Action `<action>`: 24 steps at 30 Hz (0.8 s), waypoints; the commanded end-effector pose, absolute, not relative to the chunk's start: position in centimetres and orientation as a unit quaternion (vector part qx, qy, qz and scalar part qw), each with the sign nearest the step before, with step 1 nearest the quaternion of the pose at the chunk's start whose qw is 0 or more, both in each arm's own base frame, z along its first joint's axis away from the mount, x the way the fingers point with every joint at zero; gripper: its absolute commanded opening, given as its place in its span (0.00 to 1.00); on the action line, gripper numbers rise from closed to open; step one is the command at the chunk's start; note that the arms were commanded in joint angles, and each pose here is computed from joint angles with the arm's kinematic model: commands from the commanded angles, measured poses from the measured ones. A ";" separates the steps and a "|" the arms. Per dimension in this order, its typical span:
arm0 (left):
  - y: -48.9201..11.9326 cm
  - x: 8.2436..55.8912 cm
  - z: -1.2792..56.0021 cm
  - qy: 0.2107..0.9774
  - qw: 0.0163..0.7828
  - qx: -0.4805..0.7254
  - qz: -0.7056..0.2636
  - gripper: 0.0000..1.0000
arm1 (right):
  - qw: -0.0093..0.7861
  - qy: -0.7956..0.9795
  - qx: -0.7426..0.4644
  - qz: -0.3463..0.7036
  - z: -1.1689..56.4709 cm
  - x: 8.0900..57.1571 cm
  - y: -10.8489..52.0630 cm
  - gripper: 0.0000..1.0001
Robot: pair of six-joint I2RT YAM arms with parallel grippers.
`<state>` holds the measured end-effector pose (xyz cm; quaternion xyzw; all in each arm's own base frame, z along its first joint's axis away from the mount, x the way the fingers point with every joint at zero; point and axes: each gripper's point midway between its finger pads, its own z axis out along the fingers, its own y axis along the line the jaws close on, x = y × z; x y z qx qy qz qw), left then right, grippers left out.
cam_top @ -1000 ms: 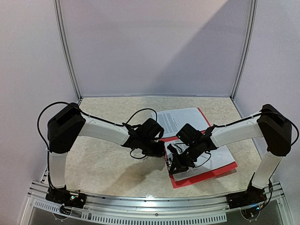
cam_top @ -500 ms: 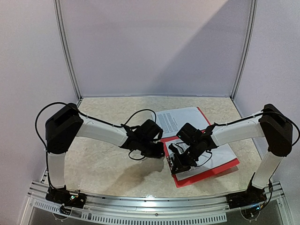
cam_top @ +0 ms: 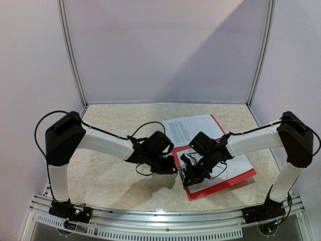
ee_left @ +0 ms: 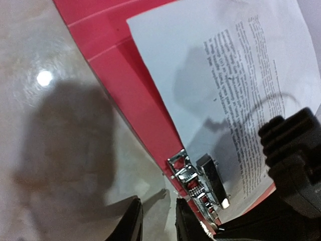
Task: Put the files into the folder
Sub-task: Clamp the file with the spring clip on the folder.
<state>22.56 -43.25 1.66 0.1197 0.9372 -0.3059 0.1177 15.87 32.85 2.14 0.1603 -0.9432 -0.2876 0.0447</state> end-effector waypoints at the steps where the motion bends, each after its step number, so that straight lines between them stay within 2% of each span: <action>1: -44.3 20.9 0.4 0.936 0.088 0.115 -0.320 0.25 | 0.061 -0.957 0.150 -0.240 0.1 14.8 30.5 0.02; 12: -45.0 21.4 -1.7 0.944 0.078 0.086 -0.310 0.24 | 0.063 -0.957 0.149 -0.242 0.0 14.6 30.4 0.02; 24: -42.6 22.8 -4.7 0.968 0.107 0.087 -0.210 0.11 | 0.070 -0.958 0.149 -0.236 -0.5 14.0 29.8 0.01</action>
